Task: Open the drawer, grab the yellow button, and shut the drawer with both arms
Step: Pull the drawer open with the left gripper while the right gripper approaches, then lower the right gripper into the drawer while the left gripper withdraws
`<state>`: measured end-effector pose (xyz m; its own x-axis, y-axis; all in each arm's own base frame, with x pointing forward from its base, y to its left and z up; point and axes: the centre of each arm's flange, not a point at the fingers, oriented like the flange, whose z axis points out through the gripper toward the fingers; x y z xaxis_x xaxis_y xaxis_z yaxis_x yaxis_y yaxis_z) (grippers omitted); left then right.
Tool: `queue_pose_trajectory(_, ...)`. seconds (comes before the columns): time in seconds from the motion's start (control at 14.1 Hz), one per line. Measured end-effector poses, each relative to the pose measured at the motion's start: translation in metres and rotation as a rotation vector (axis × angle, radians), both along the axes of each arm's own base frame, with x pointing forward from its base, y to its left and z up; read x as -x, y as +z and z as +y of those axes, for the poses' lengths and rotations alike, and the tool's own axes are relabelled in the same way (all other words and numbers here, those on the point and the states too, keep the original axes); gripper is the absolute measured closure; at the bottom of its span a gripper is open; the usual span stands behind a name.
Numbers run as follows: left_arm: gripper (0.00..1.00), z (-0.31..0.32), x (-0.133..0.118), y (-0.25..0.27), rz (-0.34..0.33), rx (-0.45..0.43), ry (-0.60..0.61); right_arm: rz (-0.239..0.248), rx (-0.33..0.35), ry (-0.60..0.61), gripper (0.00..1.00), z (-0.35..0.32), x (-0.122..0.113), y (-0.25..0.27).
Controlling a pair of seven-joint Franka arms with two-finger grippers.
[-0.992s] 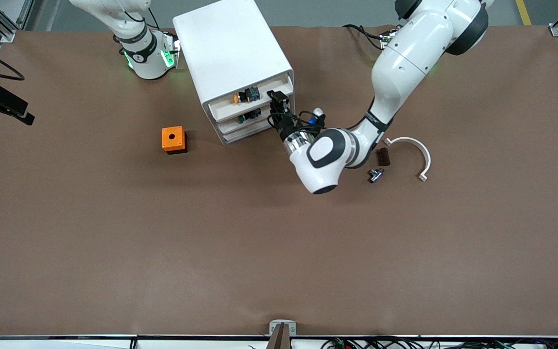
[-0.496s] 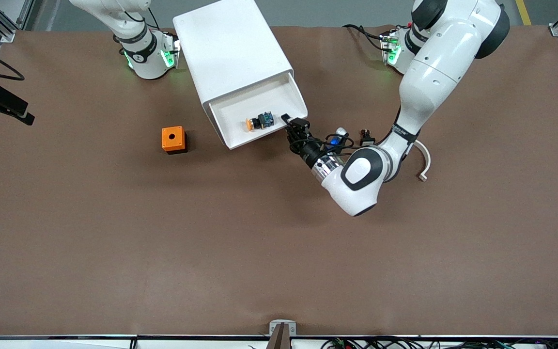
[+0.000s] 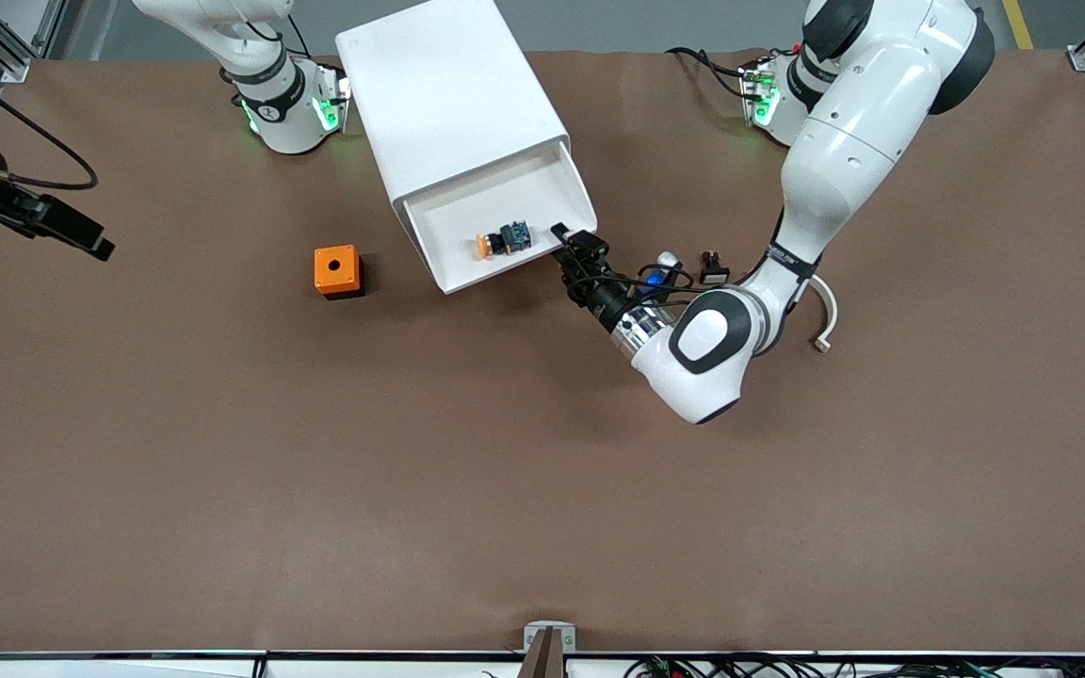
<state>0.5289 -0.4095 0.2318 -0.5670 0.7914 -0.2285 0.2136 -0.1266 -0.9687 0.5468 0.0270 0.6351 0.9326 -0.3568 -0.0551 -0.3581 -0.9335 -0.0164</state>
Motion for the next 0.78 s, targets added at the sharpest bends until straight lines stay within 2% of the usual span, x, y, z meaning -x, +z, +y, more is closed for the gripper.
queue_pose_trajectory(0.14, 0.23, 0.009, -0.01, 0.003, -0.046, 0.067, 0.019, 0.039, 0.006, -0.057, 0.0, 0.018, -0.005, -0.014)
queue_pose_trajectory(0.28, 0.03, 0.019, -0.026, 0.015, -0.142, 0.18, 0.038, 0.082, 0.02, -0.119, 0.0, 0.047, -0.012, -0.036)
queue_pose_trajectory(0.5, 0.0, 0.023, -0.041, 0.043, -0.292, 0.35, 0.004, 0.172, 0.061, -0.186, 0.0, 0.095, -0.027, -0.091)
queue_pose_trajectory(0.64, 0.0, 0.027, -0.047, 0.053, -0.426, 0.443, -0.052, 0.213, 0.083, -0.195, 0.0, 0.114, -0.036, -0.123)
queue_pose_trajectory(0.78, 0.0, 0.033, -0.054, 0.06, -0.579, 0.54, -0.129, 0.235, 0.092, -0.181, 0.0, 0.125, -0.039, -0.139)
